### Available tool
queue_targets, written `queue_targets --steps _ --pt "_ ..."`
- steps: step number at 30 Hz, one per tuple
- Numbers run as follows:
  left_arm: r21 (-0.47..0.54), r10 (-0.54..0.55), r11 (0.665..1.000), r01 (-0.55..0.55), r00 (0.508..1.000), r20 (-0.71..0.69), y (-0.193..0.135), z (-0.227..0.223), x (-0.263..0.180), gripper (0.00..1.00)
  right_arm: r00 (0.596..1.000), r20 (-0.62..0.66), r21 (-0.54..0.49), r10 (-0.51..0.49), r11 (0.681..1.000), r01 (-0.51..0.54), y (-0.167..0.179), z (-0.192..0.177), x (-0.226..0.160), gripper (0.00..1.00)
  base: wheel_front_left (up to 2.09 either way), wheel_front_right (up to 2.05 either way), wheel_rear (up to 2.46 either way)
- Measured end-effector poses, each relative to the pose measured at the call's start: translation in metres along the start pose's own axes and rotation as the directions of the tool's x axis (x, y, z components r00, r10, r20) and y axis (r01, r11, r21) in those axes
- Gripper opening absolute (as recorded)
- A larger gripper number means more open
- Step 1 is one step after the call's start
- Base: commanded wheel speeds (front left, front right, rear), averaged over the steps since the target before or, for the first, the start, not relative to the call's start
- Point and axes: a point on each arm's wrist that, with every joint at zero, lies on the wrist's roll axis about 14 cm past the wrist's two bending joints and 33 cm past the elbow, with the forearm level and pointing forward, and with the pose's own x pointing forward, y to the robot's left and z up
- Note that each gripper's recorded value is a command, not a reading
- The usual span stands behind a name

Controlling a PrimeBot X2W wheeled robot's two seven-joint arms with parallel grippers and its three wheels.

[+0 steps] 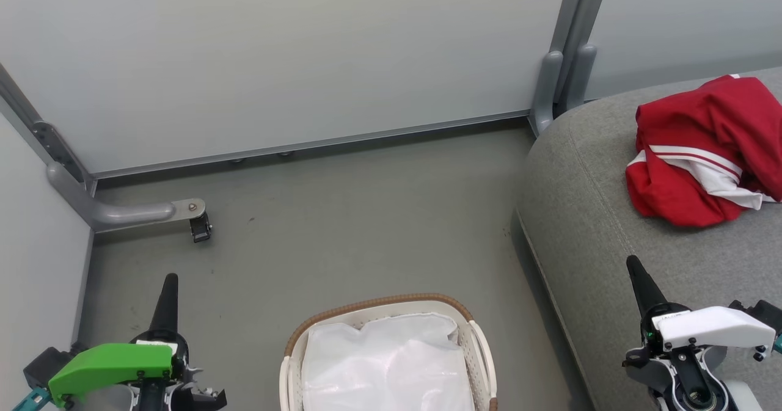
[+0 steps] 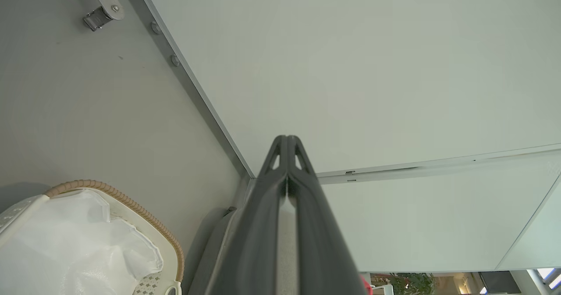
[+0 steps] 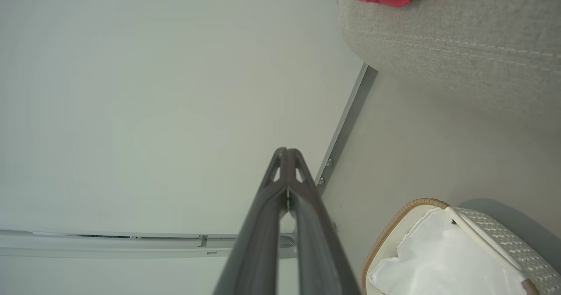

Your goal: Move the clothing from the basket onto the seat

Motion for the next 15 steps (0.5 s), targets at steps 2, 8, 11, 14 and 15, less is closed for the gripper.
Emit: queue_targets --steps 2,8,11,14,15 --pt "-0.015 -0.002 1.000 0.002 1.000 0.002 -0.0006 0.0005 0.0002 0.00 1.000 0.000 0.014 0.002 1.000 -0.002 0.0005 0.0005 -0.0001 0.00 0.00 0.00 0.00" --pt "-0.059 -0.019 0.998 0.019 1.000 0.000 -0.0052 0.0012 0.0016 0.00 1.000 0.004 0.062 0.011 0.998 -0.012 0.0029 0.0032 -0.0003 0.00 0.00 0.00 0.00" --pt "-0.079 -0.024 0.997 0.024 1.000 -0.002 -0.0067 0.0014 0.0019 0.00 1.000 0.006 0.082 0.015 0.997 -0.016 0.0039 0.0044 -0.0005 0.00 0.00 0.00 0.00" --pt "-0.102 -0.031 0.994 0.030 1.000 -0.004 -0.0085 0.0015 0.0025 0.00 1.000 0.008 0.107 0.021 0.994 -0.021 0.0052 0.0056 -0.0006 0.00 0.00 0.00 0.00" --pt "-0.109 -0.034 0.993 0.033 0.999 -0.004 -0.0094 0.0016 0.0029 0.00 1.000 0.009 0.114 0.022 0.993 -0.022 0.0054 0.0060 -0.0007 0.00 0.00 0.00 0.00"
